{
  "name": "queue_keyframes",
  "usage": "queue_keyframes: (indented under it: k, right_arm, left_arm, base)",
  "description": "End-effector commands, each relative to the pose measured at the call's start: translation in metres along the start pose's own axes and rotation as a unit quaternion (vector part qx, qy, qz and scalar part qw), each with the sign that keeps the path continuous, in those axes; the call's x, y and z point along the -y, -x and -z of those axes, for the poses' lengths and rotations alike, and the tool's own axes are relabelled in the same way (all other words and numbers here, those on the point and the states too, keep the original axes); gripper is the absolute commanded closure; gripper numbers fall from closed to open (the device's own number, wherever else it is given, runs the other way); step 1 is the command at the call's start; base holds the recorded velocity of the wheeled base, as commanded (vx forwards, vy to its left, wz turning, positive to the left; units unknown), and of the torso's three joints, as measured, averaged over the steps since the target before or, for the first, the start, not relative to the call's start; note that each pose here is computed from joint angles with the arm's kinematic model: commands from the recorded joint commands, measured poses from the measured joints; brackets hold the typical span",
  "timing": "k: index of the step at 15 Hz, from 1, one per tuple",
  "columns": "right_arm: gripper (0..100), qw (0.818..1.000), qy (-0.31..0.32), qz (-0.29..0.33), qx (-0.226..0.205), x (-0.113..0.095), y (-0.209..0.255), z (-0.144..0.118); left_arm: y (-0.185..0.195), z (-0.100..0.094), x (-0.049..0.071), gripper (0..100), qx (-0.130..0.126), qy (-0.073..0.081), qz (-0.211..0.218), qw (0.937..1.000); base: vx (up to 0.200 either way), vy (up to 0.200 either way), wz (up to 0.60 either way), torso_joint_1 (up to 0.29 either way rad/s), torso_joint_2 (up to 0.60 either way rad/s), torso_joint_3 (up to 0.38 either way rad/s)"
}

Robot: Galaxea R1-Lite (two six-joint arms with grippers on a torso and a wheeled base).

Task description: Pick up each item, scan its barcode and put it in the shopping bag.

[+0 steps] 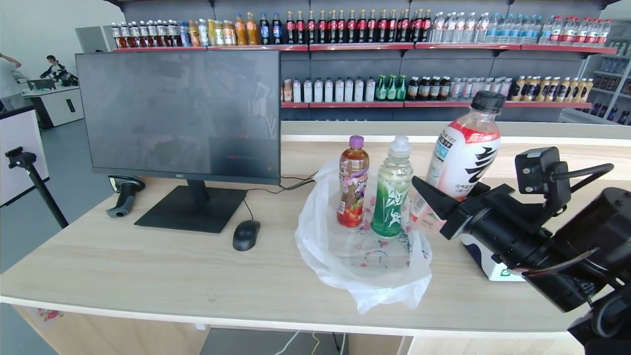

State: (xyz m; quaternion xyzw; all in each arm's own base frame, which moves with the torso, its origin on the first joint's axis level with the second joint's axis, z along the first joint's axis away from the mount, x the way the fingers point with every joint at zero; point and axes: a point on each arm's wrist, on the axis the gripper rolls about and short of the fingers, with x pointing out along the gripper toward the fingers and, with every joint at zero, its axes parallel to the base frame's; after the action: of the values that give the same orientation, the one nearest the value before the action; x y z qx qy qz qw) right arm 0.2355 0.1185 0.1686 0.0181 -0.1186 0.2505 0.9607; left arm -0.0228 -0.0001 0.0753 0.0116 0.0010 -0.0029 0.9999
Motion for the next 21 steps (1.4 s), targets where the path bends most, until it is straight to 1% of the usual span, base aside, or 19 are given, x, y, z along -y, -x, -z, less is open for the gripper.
queue_keyframes:
  k: [1, 3, 4, 8, 9, 13, 19, 21]
  right_arm:
    - [100, 0.999, -0.005, -0.019, -0.029, -0.011, -0.010, 0.020]
    - [100, 0.999, -0.007, -0.026, -0.036, -0.014, -0.017, 0.027]
    - [100, 0.998, -0.010, -0.038, -0.041, -0.022, -0.024, 0.034]
    - [100, 0.997, -0.015, -0.055, -0.055, -0.033, -0.036, 0.050]
    - [100, 0.996, -0.017, -0.063, -0.062, -0.039, -0.040, 0.057]
    - [100, 0.995, -0.023, -0.061, -0.073, -0.040, -0.053, 0.075]
    - [100, 0.995, -0.022, -0.047, -0.090, -0.031, -0.061, 0.094]
    - [100, 0.994, -0.023, -0.046, -0.092, -0.030, -0.062, 0.096]
  left_arm:
    - [0.000, 0.000, 0.000, 0, 0.000, 0.000, 0.000, 1.0000]
    - [0.000, 0.000, 0.000, 0, 0.000, 0.001, 0.000, 1.0000]
    - [0.000, 0.000, 0.000, 0, 0.000, 0.001, 0.000, 1.0000]
    - [0.000, 0.000, 0.000, 0, 0.001, 0.002, 0.000, 1.0000]
    - [0.000, 0.000, 0.000, 0, 0.001, 0.002, 0.000, 1.0000]
    - [0.000, 0.000, 0.000, 0, 0.001, 0.002, 0.000, 1.0000]
    - [0.000, 0.000, 0.000, 0, 0.001, 0.002, 0.000, 1.0000]
    - [0.000, 0.000, 0.000, 0, 0.001, 0.002, 0.000, 1.0000]
  base:
    - [0.000, 0.000, 0.00, 0.000, 0.00, 0.000]
    - [0.000, 0.000, 0.00, 0.000, 0.00, 0.000]
    - [0.000, 0.000, 0.00, 0.000, 0.00, 0.000]
    - [0.000, 0.000, 0.00, 0.000, 0.00, 0.000]
    - [0.000, 0.000, 0.00, 0.000, 0.00, 0.000]
    - [0.000, 0.000, 0.00, 0.000, 0.00, 0.000]
    - [0.000, 0.000, 0.00, 0.000, 0.00, 0.000]
    - [0.000, 0.000, 0.00, 0.000, 0.00, 0.000]
